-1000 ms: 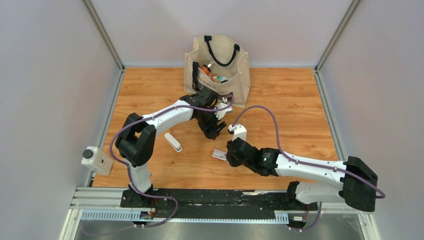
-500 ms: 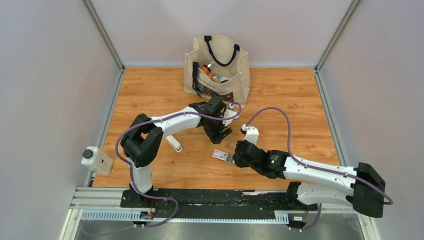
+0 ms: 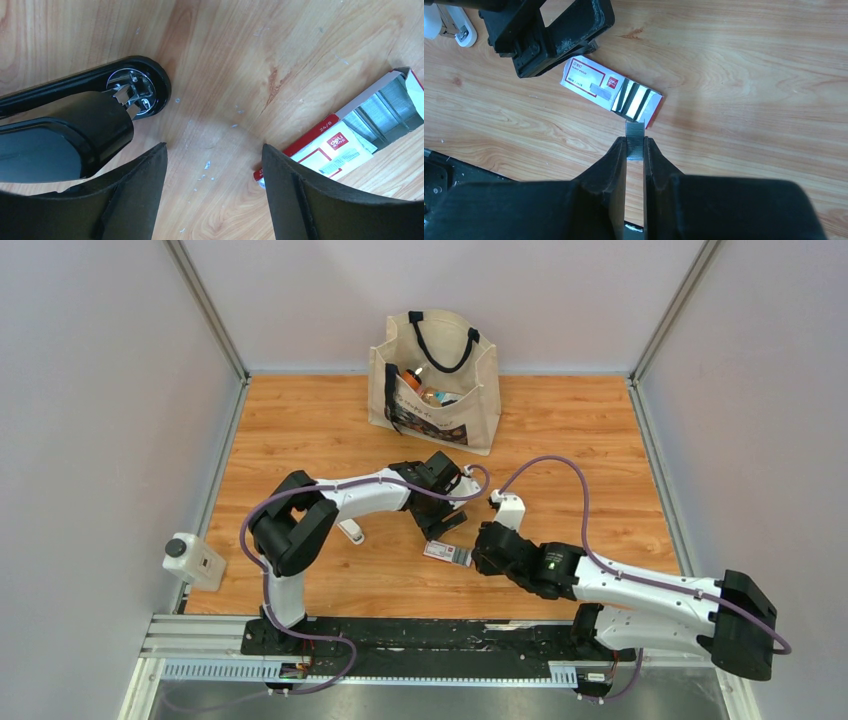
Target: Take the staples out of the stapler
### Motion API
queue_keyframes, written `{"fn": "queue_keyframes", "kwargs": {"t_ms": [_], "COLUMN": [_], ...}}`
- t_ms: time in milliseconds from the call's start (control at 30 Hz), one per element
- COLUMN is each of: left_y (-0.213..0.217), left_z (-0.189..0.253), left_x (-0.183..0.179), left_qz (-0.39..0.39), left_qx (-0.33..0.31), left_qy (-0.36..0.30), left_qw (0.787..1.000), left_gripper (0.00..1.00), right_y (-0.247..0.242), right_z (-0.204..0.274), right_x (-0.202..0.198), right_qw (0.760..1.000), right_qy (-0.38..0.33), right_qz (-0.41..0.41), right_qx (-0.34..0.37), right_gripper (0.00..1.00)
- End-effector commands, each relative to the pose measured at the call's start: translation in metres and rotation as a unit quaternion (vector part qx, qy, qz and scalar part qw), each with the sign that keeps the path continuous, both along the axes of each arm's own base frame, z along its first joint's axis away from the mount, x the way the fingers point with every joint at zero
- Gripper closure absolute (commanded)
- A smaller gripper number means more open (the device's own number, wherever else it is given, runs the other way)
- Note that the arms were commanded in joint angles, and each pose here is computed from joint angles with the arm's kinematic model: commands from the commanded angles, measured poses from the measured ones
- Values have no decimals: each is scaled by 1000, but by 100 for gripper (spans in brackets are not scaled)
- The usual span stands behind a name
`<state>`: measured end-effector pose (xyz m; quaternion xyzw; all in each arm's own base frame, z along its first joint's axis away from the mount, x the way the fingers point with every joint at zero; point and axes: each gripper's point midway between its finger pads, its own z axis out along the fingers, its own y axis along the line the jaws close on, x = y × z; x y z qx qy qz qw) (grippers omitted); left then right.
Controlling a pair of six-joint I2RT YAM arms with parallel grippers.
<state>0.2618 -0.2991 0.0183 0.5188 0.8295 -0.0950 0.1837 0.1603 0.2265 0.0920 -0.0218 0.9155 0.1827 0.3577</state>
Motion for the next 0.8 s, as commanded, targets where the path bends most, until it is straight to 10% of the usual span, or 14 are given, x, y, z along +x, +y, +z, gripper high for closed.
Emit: {"fn": "queue_keyframes", "kwargs": {"t_ms": [0,767], "left_y": [2,23], "left_z": [-4,31], "left_x": [-3,-14], "left_qz": [2,2], "left_qx": [4,-23], "left_qy": [-7,-5], "left_qw": [1000,1000], "left_gripper": [23,19], "right_y": [1,42], "right_z": [4,-9], "right_x": [8,31], "right_qw": [1000,999], "right_qy": [-12,2], "right_qz": [-17,22], "right_qx": [8,-42], "right_gripper": [94,94]}}
